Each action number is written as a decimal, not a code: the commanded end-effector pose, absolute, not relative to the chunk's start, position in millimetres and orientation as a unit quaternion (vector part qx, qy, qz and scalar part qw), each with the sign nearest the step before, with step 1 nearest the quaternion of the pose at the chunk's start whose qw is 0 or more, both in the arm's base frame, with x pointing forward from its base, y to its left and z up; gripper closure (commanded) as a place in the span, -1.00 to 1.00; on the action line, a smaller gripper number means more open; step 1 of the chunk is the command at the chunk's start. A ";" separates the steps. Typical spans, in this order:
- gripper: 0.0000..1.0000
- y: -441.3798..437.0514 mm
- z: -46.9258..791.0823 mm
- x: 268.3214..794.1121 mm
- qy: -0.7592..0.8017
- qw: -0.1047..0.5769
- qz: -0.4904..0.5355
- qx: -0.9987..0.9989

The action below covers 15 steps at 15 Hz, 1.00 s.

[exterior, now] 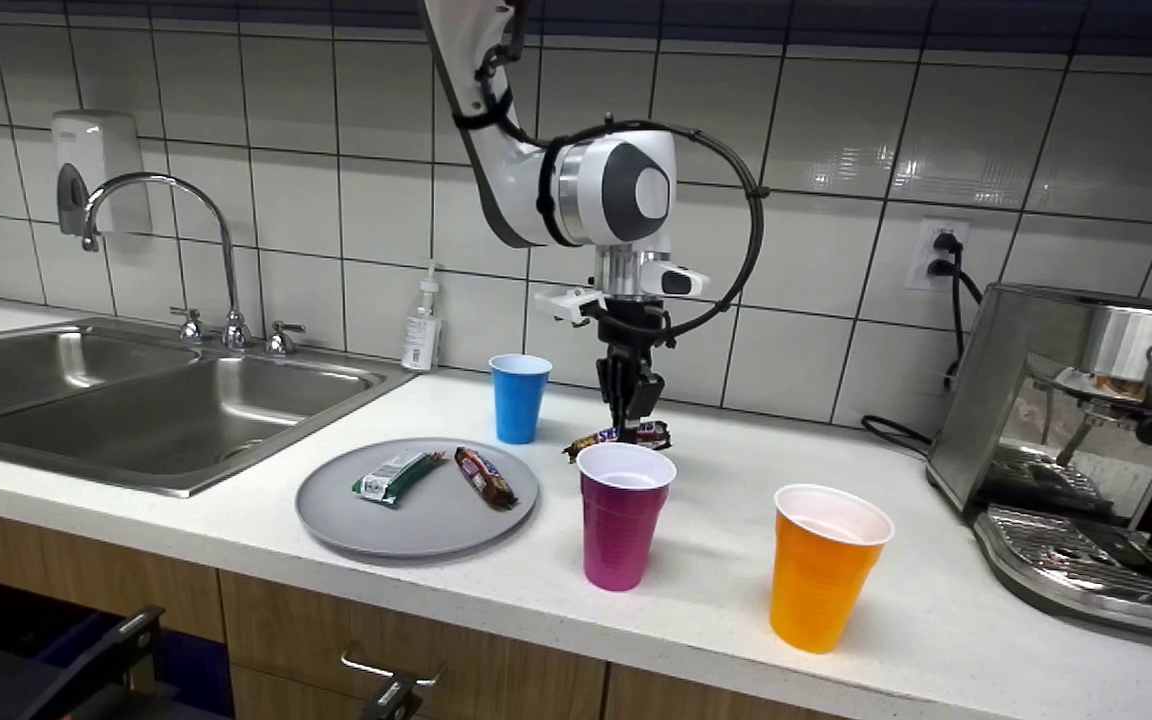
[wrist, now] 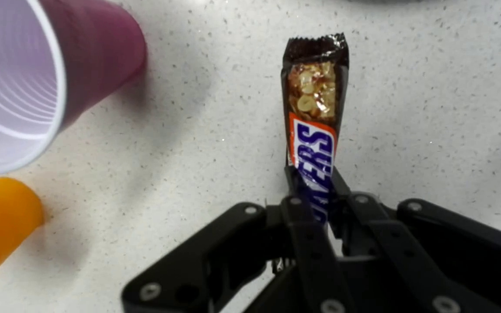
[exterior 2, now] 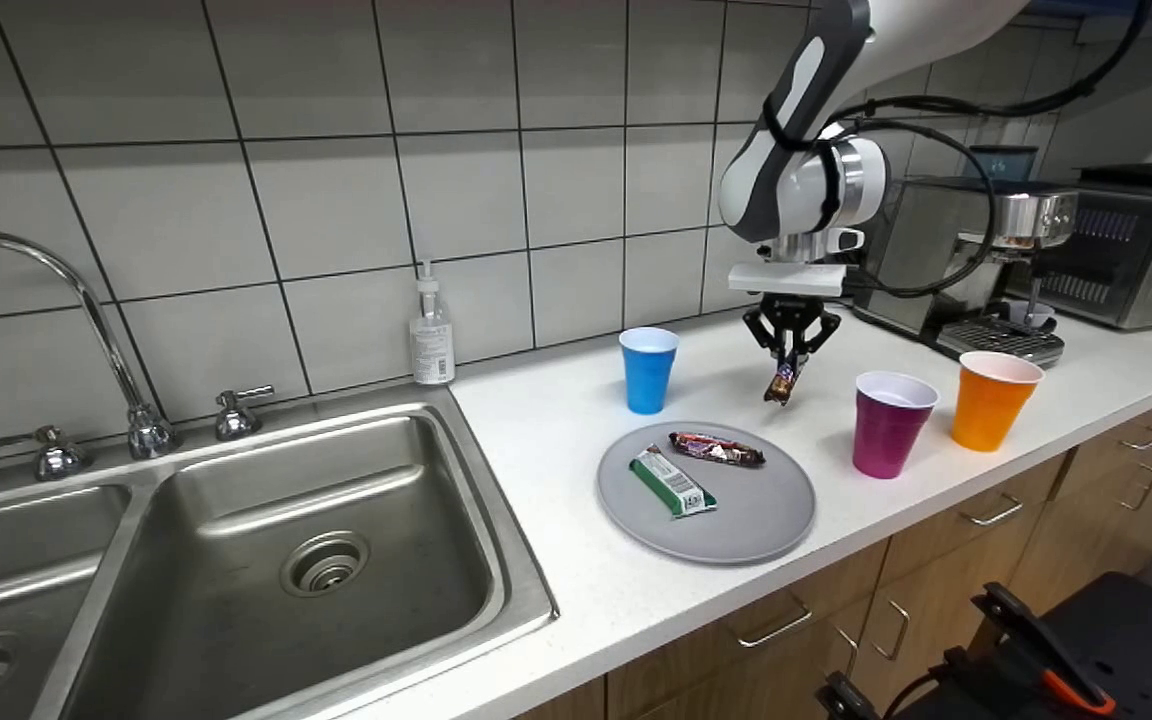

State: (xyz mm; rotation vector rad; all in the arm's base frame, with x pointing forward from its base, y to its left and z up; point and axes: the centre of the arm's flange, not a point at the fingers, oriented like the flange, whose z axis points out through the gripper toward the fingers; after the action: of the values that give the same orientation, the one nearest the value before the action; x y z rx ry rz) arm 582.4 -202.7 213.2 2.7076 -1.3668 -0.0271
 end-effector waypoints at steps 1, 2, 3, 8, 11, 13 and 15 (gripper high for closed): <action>0.17 -217.4 213.9 588.1 -0.454 0.058 -0.017 0.889; 0.02 -217.6 214.1 586.3 -0.455 0.059 -0.019 0.888; -0.10 -216.5 217.0 582.3 -0.449 0.059 -0.019 0.891; -0.87 -193.1 237.9 554.6 -0.350 0.070 -0.016 0.934; -1.00 -170.7 248.0 538.9 -0.287 0.071 -0.022 0.955; -1.00 -156.8 254.4 527.6 -0.246 0.073 -0.024 0.966; -1.00 -142.2 257.3 514.5 -0.199 0.074 -0.027 0.977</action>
State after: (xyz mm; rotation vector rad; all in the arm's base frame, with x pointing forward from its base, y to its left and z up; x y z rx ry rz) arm 547.2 -163.1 238.4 2.8804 -0.7921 -0.0755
